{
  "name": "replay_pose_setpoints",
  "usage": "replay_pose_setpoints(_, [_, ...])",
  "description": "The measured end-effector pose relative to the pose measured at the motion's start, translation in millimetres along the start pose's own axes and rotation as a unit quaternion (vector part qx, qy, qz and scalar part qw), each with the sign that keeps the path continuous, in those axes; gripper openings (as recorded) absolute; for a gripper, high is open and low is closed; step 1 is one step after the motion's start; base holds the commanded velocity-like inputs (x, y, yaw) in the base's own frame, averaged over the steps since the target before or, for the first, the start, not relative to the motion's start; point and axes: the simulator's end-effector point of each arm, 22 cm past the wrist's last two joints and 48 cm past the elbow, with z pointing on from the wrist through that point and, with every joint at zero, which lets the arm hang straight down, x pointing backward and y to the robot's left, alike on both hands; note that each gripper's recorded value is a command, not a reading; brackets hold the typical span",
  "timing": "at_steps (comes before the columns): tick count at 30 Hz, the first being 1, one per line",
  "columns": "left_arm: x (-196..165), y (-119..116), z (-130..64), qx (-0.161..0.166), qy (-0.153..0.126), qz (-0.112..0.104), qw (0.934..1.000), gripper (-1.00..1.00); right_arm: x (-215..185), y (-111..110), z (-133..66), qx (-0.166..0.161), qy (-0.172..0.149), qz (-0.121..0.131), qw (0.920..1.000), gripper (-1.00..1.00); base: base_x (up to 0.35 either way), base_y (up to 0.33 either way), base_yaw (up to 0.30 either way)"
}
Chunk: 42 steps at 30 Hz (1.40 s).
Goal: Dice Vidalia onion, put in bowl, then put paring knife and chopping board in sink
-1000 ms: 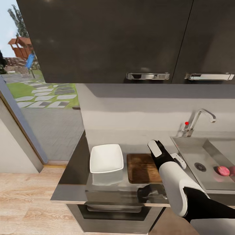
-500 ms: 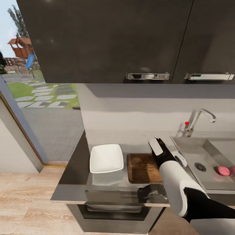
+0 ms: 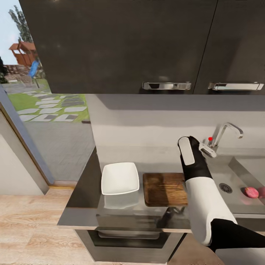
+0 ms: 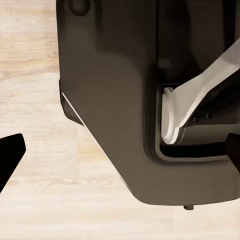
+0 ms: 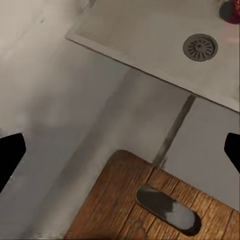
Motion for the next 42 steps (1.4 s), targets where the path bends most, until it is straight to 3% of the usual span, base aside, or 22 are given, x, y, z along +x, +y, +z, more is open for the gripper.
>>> replay_pose_setpoints(3, [-1, 0, 0.2, 0.0, -0.001, 0.0, 1.0, 1.0, 1, 20, 4.2, -0.061, 0.0, -0.02, 0.998, 1.0, -0.103, 0.0, 0.0])
replay_pose_setpoints(7, [-1, 0, 0.4, 0.0, -0.002, 0.0, 1.0, 1.0, 13, 25, 14.6, -0.099, -0.007, -0.044, 0.9941, 1.0, -0.118, 0.0, 0.0])
replay_pose_setpoints(15, [-1, 0, 0.5, -0.001, -0.001, -0.001, 1.0, 1.0, 25, 15, 19.9, -0.166, -0.08, -0.123, 0.9751, 1.0, -0.194, 0.0, 0.0])
replay_pose_setpoints(21, [-1, 0, 0.5, -0.001, -0.001, -0.001, 1.0, 1.0, 37, 8, 18.8, -0.189, -0.093, -0.147, 0.9665, 1.0, -0.315, 0.0, 0.0])
replay_pose_setpoints(30, [0, 0, 0.3, -0.001, 0.0, -0.001, 1.0, 1.0, 63, 4, 23.1, -0.22, -0.078, -0.165, 0.9583, 1.0, -0.336, 0.0, 0.0])
replay_pose_setpoints(38, [1, 0, -0.2, -0.001, 0.002, -0.002, 1.0, 1.0, 83, -13, 32.6, -0.217, -0.076, -0.166, 0.959, 1.0, -0.338, 0.0, 0.0])
replay_pose_setpoints(42, [1, 0, -0.2, -0.001, 0.002, -0.002, 1.0, 1.0, 103, -11, 30.4, -0.24, -0.072, -0.181, 0.951, 1.0, -0.338, 0.0, 0.0])
